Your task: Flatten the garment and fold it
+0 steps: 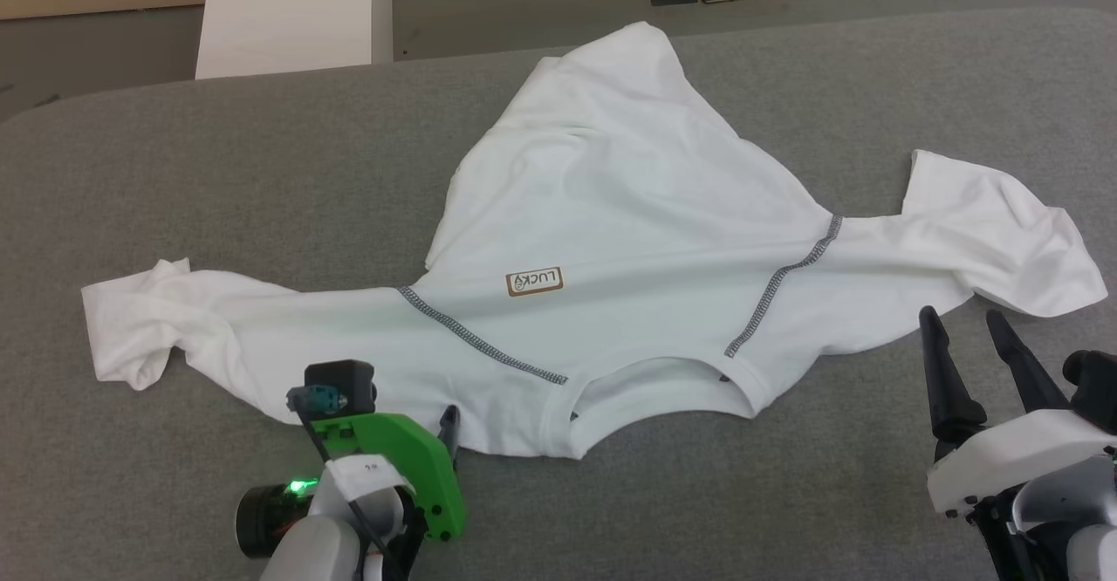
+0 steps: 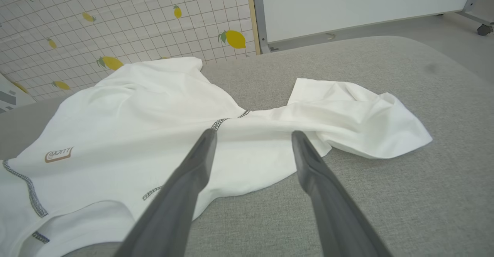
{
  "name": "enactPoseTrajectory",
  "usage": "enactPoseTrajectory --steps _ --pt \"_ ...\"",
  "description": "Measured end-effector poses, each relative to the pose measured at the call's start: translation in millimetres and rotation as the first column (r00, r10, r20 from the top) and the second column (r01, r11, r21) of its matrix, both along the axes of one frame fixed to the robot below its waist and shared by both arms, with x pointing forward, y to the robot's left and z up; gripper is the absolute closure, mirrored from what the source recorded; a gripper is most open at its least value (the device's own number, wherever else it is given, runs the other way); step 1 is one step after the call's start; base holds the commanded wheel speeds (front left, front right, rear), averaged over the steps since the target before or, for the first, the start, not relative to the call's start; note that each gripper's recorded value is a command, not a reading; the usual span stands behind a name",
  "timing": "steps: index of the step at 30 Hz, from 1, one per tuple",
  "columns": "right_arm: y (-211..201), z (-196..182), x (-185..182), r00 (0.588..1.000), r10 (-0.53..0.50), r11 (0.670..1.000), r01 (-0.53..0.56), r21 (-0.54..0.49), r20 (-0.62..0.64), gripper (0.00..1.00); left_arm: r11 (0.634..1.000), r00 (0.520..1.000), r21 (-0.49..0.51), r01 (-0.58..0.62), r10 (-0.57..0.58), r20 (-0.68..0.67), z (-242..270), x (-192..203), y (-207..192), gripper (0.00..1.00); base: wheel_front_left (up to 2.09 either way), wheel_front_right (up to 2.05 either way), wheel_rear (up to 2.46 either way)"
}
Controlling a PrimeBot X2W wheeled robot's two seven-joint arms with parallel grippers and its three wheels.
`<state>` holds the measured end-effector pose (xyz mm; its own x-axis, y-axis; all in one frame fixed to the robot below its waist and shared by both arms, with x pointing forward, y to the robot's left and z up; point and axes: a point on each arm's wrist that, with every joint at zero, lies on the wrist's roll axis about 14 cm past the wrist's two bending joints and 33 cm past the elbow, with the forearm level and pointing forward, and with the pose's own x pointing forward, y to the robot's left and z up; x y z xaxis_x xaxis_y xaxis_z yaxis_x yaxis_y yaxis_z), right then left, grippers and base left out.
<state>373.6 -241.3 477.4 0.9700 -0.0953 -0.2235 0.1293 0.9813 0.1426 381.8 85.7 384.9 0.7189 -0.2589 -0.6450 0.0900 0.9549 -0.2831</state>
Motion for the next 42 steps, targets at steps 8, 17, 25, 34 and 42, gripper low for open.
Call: enactPoseTrajectory --steps 8,17,25,34,42 --pt "-5.6 -9.3 -2.7 0.999 -0.018 1.000 0.018 0.007 -0.029 0.00 0.999 0.999 -0.016 0.034 -0.034 0.034 3.3 4.5 -9.0 1.00 0.00 0.00 0.00" --pt "-15.6 -51.9 8.3 0.980 -0.047 0.996 0.059 0.060 -0.194 0.00 0.999 0.997 -0.030 -0.012 0.014 0.070 6.6 6.7 0.8 1.00 0.00 0.00 0.00" --pt "-14.3 -97.6 21.8 0.905 -0.027 0.985 0.096 0.142 -0.425 0.00 0.999 0.997 -0.036 -0.020 0.023 0.079 4.1 6.9 5.1 1.00 0.00 0.00 0.00" --pt "-8.6 -105.3 46.2 0.861 0.008 0.989 0.070 0.134 -0.508 0.16 0.999 0.996 -0.043 -0.030 0.033 0.083 0.5 10.2 7.6 1.00 0.00 0.00 0.00" --pt "-6.3 -99.0 51.7 0.869 0.011 0.992 0.051 0.112 -0.495 1.00 0.997 0.994 -0.064 -0.038 0.045 0.097 3.9 11.4 7.7 1.00 0.00 0.00 0.00"
